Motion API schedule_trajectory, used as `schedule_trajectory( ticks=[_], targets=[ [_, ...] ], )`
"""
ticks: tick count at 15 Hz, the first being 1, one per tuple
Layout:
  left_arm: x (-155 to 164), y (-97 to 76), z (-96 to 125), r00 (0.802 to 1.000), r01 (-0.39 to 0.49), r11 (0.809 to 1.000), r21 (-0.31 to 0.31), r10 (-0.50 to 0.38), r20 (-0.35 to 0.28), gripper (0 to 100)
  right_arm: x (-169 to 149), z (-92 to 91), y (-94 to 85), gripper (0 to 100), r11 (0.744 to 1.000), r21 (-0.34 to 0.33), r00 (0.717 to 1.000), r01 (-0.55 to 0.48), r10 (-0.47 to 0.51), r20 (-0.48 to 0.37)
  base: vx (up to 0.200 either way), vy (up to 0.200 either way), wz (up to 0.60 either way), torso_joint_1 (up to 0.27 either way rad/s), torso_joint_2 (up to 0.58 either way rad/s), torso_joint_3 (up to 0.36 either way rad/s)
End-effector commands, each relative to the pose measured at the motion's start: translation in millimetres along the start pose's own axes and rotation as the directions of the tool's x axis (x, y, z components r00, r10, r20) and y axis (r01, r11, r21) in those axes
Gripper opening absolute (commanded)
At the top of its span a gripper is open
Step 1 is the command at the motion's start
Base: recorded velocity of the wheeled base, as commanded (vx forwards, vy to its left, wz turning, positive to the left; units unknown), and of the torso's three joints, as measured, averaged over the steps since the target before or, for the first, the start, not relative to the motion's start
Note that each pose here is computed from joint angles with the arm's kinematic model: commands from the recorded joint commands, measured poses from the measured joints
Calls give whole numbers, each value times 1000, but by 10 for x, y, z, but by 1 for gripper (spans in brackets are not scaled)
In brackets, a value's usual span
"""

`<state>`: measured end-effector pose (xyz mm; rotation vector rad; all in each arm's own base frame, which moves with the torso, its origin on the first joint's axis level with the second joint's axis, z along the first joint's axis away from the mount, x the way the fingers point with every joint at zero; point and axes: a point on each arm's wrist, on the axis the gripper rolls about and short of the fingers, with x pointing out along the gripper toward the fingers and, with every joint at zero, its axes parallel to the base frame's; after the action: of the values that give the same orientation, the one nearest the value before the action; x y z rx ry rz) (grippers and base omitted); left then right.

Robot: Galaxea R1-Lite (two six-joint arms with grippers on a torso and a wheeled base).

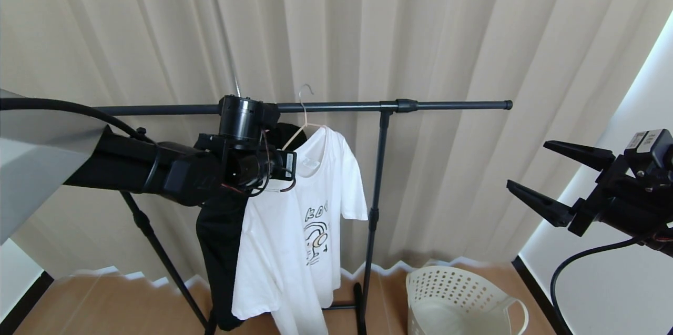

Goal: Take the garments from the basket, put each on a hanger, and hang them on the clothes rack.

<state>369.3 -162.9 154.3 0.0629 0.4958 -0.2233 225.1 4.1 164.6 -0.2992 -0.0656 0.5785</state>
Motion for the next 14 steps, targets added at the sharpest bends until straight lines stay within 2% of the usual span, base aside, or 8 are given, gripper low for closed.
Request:
schedule_trajectory(
  ticks=[1, 6, 7, 10, 14],
  targets=[
    [100, 11, -93, 999, -8, 1000, 4, 8, -32, 0, 2, -4, 0, 100, 1000, 1, 1000, -1, 1, -1, 0, 0, 0, 0, 0, 0],
    [98, 14, -126, 999, -9, 1000, 8, 9, -44, 0, 2, -4, -1, 100, 1000, 1, 1000, 1, -1, -1, 0, 0, 0, 0, 0, 0],
    [98, 14, -125, 999, -8, 1000, 6, 9, -43, 100, 2, -4, 0, 100, 1000, 1, 1000, -1, 1, -1, 0, 0, 0, 0, 0, 0],
    [-81, 17, -26, 1000, 0, 1000, 0, 0, -7, 100, -20, 37, 2, 100, 1000, -11, 1000, 4, -4, 14, 0, 0, 0, 0, 0, 0],
    [-588, 49, 95, 998, 27, 1000, 1, -27, 57, 100, -12, 84, -22, 100, 999, -20, 999, 37, -36, 24, 0, 0, 0, 0, 0, 0]
  ],
)
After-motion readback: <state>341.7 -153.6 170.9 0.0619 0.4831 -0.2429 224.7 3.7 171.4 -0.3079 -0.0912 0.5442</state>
